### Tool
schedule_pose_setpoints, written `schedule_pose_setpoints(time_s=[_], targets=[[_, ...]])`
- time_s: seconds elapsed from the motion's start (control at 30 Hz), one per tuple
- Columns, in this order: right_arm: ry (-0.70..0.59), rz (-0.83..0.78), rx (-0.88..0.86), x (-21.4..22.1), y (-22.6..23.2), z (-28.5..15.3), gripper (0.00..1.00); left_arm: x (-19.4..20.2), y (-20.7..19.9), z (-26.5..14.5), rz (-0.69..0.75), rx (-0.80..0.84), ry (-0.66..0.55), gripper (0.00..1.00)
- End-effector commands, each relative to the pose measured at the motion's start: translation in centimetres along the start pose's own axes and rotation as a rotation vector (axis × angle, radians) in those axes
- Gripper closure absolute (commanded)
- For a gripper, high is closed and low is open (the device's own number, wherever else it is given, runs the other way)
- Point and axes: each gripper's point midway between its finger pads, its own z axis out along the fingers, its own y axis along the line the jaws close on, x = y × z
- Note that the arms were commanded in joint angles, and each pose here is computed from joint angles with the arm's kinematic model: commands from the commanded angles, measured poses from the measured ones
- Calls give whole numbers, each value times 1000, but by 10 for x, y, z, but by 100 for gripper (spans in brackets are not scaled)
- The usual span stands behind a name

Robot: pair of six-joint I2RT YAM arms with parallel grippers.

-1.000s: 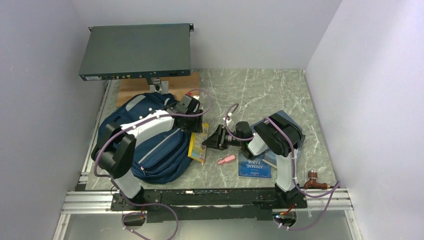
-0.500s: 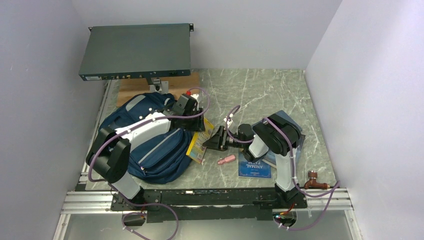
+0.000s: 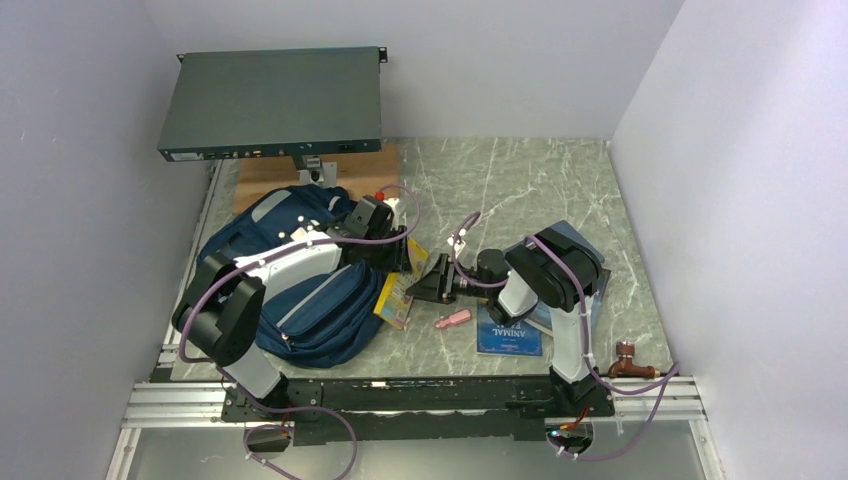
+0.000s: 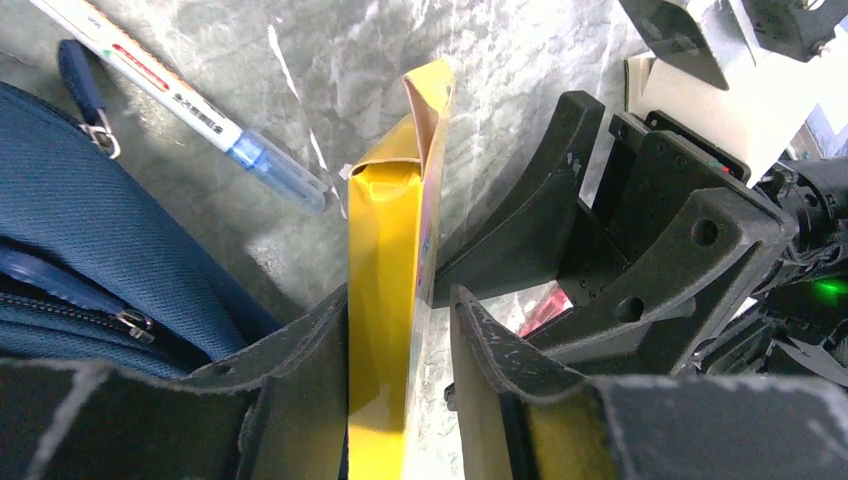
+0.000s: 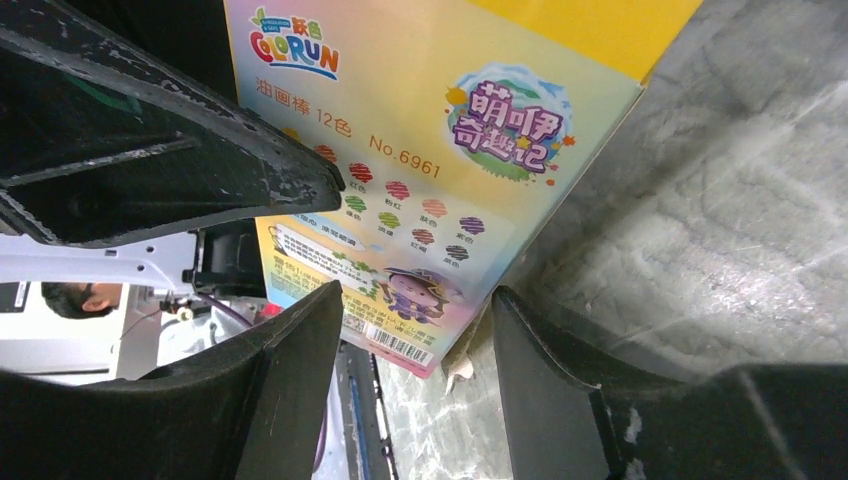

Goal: Pack the student bag
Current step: Pick up the stationery from the center of the board.

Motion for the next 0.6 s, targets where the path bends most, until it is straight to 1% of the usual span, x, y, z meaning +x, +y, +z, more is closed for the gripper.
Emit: schedule_pose_setpoints(time_s=[0.0, 0.17, 0.23, 0.33, 0.43, 0.53, 0.57], targets=[[8, -103, -97, 1, 19, -2, 41, -1, -18, -3, 3, 94, -10, 59], [33, -132, -108, 7, 25, -9, 40, -8, -17, -9, 20, 80, -28, 71], [47, -132, -83, 11, 22, -13, 37, -14, -18, -15, 28, 80, -47, 74], [66, -153, -59, 14, 23, -18, 33, -22, -22, -24, 38, 99, -61, 80], [94, -169, -27, 16, 26, -23, 30, -29, -26, -34, 35, 128, -65, 80], [110, -197, 12, 16, 33, -31, 26, -39, -35, -55, 30, 187, -91, 79], [106, -217, 12, 12, 42, -34, 25, -43, -40, -64, 31, 216, -106, 79]])
